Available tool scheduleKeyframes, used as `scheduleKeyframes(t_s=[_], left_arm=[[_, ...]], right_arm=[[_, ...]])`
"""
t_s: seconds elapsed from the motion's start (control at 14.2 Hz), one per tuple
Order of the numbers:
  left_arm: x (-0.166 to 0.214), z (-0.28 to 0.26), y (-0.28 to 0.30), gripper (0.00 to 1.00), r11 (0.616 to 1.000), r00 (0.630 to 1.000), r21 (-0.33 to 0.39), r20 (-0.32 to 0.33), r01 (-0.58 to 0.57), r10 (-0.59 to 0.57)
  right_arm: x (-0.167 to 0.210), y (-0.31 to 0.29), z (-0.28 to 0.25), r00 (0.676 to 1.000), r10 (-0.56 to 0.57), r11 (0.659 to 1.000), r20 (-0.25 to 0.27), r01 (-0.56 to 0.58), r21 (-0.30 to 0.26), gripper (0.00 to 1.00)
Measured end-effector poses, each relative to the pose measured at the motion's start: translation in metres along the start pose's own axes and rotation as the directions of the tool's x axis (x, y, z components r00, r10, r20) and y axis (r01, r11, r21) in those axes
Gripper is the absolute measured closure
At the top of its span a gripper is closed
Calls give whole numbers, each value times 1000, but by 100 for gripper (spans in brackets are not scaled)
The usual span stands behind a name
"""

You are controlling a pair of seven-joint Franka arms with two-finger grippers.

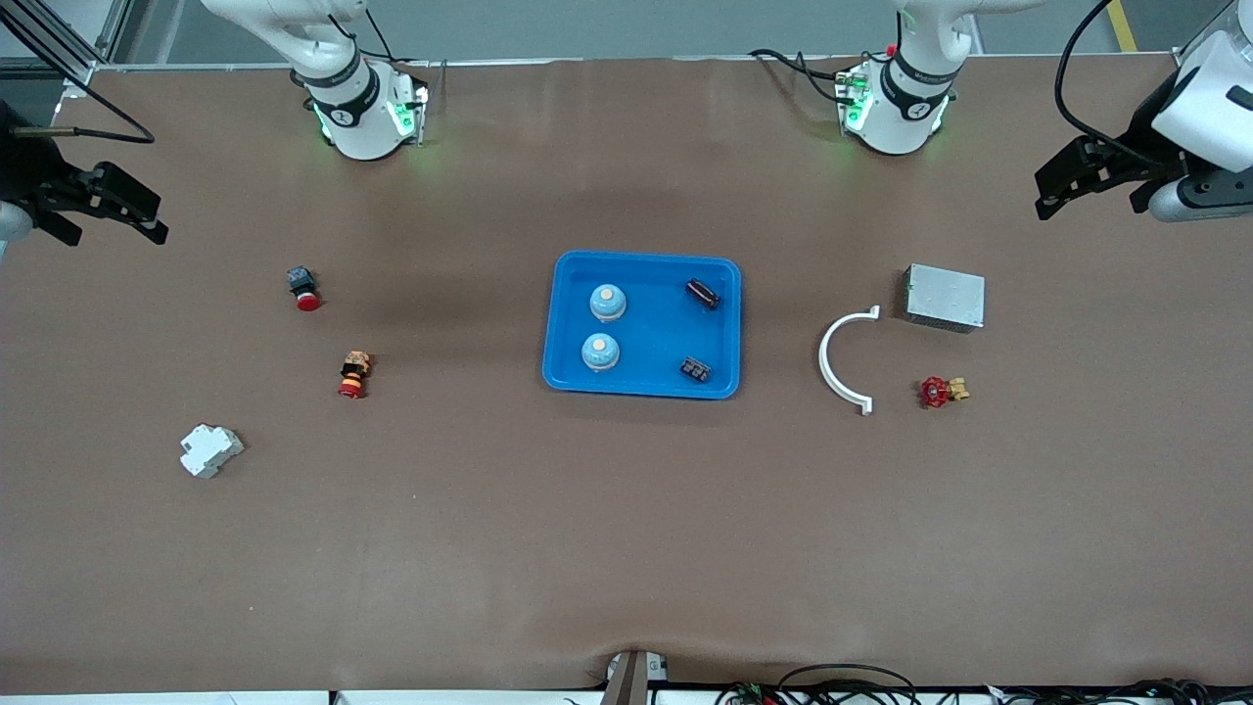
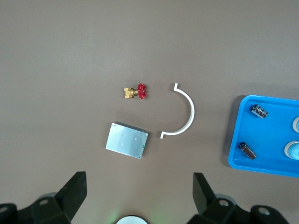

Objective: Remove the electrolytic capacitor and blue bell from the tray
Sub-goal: 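Reach the right gripper to a bell while the left gripper reaches a capacitor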

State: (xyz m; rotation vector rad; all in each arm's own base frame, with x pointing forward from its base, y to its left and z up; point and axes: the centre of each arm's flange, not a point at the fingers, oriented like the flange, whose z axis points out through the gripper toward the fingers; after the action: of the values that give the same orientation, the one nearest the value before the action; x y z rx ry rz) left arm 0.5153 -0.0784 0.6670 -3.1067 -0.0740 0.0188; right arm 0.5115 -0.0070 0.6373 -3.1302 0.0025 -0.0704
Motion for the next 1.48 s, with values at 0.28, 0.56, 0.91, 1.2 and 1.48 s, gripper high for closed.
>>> scheduleKeyframes(t_s=[0.28, 0.56, 0.91, 1.2, 1.48], left_arm=[[0, 0, 0, 0, 1000, 1000, 0, 1, 1, -1], [1, 1, 1, 0, 1000, 1000, 0, 3, 1, -1], [12, 22, 22, 0, 1000, 1000, 0, 28, -2, 2], [14, 48, 88, 0, 997, 997, -16, 18, 75, -75], [20, 85, 141, 0, 994, 995, -39, 34, 98, -96]], right_arm=[[2, 0, -1, 1000, 4, 1000, -3, -4, 0, 0], [4, -2, 2, 999, 54, 999, 2, -54, 5, 0], [-1, -81, 8, 967, 254, 967, 35, -254, 19, 0], [-20, -181, 27, 896, 438, 898, 71, -440, 13, 0], [-38, -282, 65, 813, 576, 816, 81, -578, -3, 0]])
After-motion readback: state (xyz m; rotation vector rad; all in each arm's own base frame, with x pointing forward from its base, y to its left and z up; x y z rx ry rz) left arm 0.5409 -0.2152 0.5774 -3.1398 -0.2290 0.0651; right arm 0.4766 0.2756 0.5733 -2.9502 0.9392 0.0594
